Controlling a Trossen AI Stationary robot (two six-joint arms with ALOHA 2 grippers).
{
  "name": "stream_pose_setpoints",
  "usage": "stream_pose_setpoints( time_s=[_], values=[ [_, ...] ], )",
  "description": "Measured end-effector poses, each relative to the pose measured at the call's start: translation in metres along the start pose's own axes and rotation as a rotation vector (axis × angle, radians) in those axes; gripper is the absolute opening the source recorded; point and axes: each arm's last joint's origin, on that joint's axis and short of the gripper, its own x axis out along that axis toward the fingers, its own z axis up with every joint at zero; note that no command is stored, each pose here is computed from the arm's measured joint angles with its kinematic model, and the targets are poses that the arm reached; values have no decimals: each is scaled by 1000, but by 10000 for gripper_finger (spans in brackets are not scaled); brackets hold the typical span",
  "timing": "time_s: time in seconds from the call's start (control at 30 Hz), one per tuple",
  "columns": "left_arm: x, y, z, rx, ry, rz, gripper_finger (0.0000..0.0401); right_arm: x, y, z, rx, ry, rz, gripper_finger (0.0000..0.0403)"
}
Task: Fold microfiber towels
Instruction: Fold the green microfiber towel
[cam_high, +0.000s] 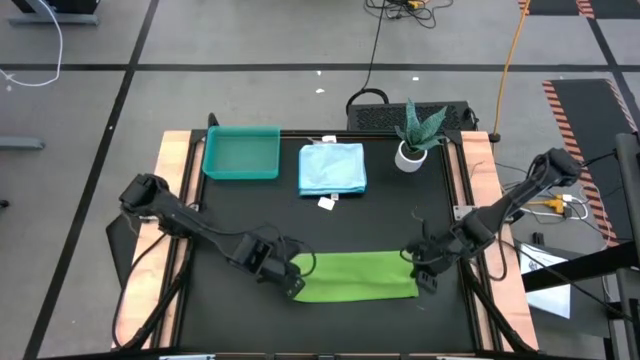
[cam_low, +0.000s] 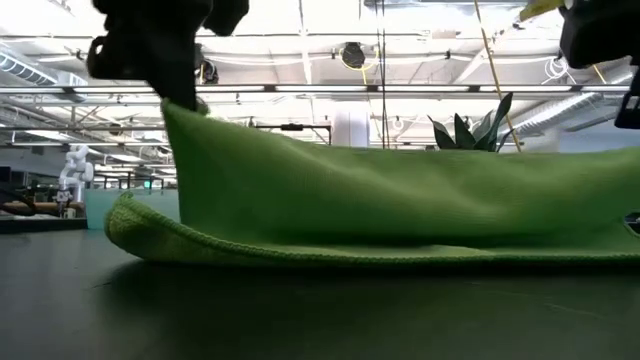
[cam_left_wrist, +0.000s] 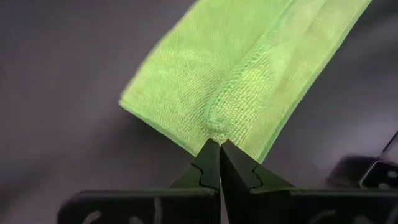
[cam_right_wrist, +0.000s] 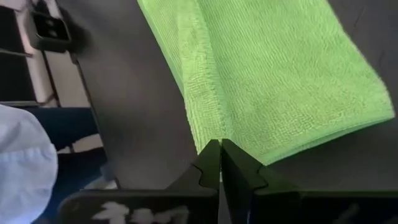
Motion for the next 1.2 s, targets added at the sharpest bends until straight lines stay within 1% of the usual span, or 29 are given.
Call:
stream_pose_setpoints(
  time_s=[0.13,0.2,0.33,0.47,0.7,0.8,0.87,0.93,1.03,1.2],
  values=[
    [17,-7,-11,-1,57,9,0,5,1,-4,-4,21,-20,0],
    [24,-11,-14,4,64,-6,0,7,2,-5,-9,28,-31,0],
    [35,-12,-18,0,94,16,0,13,1,-7,-16,45,-60,0],
    [39,-13,-20,-6,119,12,0,20,0,-8,-20,63,-100,0],
    [38,-14,-23,-13,121,4,0,34,-2,-13,-58,100,-160,0],
    [39,-14,-23,-21,121,3,1,40,-6,-15,-36,109,-183,0],
    [40,-13,-24,-28,122,9,11,41,-8,-16,-21,109,-187,3],
    [40,-13,-24,-26,128,9,28,42,-8,-16,-21,103,-169,13],
    [40,-13,-26,-23,135,8,61,43,-6,-15,-22,96,-143,34],
    [40,-14,-26,-26,136,8,113,44,-6,-15,-22,93,-140,71]
  ],
)
